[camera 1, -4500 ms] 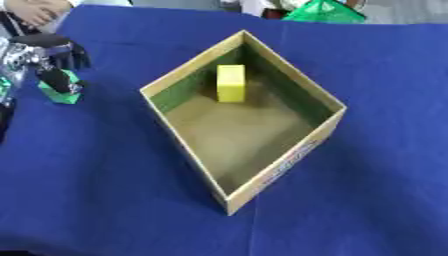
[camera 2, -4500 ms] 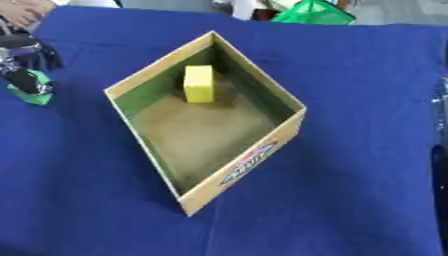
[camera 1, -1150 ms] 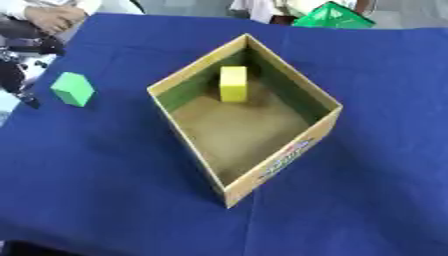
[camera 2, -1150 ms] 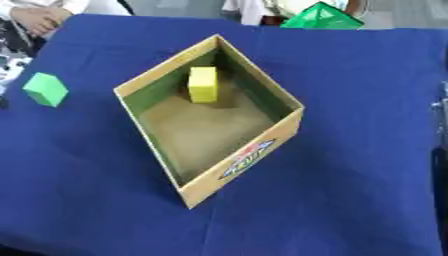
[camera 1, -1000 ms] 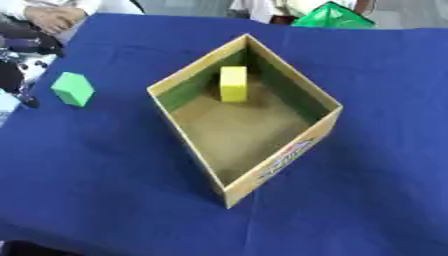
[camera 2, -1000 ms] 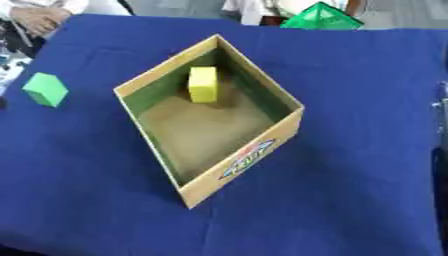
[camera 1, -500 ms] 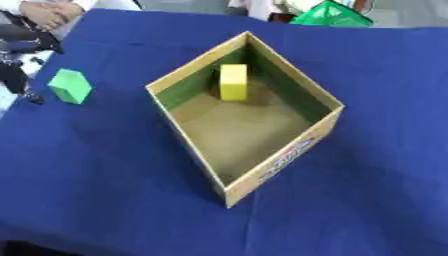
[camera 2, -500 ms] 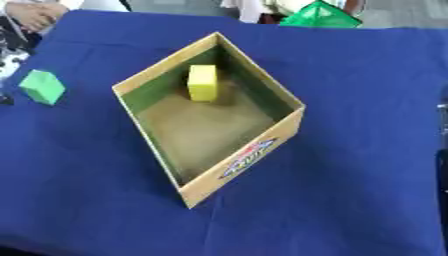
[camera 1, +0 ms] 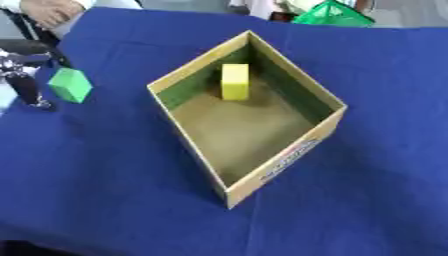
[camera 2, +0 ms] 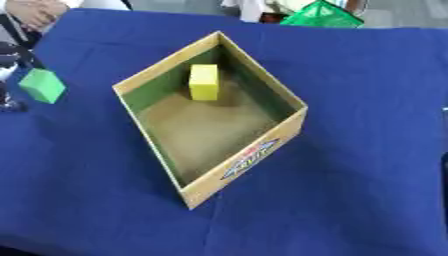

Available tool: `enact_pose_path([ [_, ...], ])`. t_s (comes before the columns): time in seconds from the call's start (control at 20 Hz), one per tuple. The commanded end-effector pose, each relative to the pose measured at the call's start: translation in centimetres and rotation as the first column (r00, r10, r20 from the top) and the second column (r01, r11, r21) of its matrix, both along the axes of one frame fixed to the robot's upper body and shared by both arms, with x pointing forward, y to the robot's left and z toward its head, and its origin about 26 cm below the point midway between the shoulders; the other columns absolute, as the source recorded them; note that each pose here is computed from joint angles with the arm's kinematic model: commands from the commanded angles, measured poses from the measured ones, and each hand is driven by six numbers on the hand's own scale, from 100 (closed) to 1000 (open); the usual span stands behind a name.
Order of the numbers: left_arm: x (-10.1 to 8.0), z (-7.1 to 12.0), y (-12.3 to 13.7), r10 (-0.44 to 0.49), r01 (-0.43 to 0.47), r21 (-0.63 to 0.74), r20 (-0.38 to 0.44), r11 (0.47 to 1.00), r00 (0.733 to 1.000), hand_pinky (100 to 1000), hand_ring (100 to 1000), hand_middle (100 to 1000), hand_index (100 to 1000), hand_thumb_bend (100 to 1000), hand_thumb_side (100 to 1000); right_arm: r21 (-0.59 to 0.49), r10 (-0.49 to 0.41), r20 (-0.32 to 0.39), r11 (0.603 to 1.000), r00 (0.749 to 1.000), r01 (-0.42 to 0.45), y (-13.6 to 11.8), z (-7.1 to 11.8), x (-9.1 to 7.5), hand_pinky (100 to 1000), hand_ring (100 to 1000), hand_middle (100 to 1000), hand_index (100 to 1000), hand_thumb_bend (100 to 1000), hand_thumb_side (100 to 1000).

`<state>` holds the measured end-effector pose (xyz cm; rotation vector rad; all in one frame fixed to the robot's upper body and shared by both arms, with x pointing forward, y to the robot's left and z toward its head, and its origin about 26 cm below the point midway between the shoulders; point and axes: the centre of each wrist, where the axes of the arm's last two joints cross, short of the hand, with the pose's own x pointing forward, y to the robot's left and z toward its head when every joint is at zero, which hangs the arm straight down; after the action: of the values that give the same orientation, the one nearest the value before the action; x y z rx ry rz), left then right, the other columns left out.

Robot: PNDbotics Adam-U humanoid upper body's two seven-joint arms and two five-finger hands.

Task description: Pick up objects on the table and place them in the box.

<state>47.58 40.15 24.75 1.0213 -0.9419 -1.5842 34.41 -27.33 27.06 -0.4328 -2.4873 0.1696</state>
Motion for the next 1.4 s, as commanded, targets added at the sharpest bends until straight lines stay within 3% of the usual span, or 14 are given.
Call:
enact_pose_path([
  [0.05, -0.2, 1.5, 0.7, 0.018, -0.017, -0.021, 0.036, 1.0, 0.999, 708, 754, 783, 846, 476, 100, -0.007, 0.0, 0.032, 1.0, 0.999, 0.0, -0.3, 1.0, -0.2, 845, 859, 635, 842, 178, 1000],
  [0.3, -0.2, 1.5, 0.6, 0.02, -0.018, -0.049, 0.041, 0.999, 0.999, 616, 656, 723, 798, 395, 100, -0.008, 0.001, 0.031, 1.0, 1.0, -0.001, -0.3, 1.0, -0.3, 845, 859, 635, 842, 179, 1000],
  [0.55, -0.2, 2.0, 0.4, 0.004, 0.002, -0.078, 0.072, 0.997, 0.997, 597, 632, 698, 784, 350, 100, -0.007, 0.002, 0.032, 1.0, 0.999, -0.002, -0.2, 1.0, -0.3, 845, 859, 636, 842, 180, 1000],
  [0.9, -0.3, 4.1, -0.7, -0.048, 0.063, -0.104, 0.143, 0.993, 0.989, 571, 606, 666, 768, 298, 100, -0.006, 0.003, 0.033, 1.0, 0.999, -0.003, -0.1, 0.9, -0.4, 844, 858, 637, 842, 185, 1000],
  [1.4, -0.7, 8.0, -5.0, -0.22, 0.252, -0.091, 0.263, 0.964, 0.939, 543, 582, 642, 760, 254, 100, -0.005, 0.003, 0.036, 1.0, 0.999, -0.003, 0.1, 0.8, -0.5, 844, 858, 639, 842, 188, 1000],
])
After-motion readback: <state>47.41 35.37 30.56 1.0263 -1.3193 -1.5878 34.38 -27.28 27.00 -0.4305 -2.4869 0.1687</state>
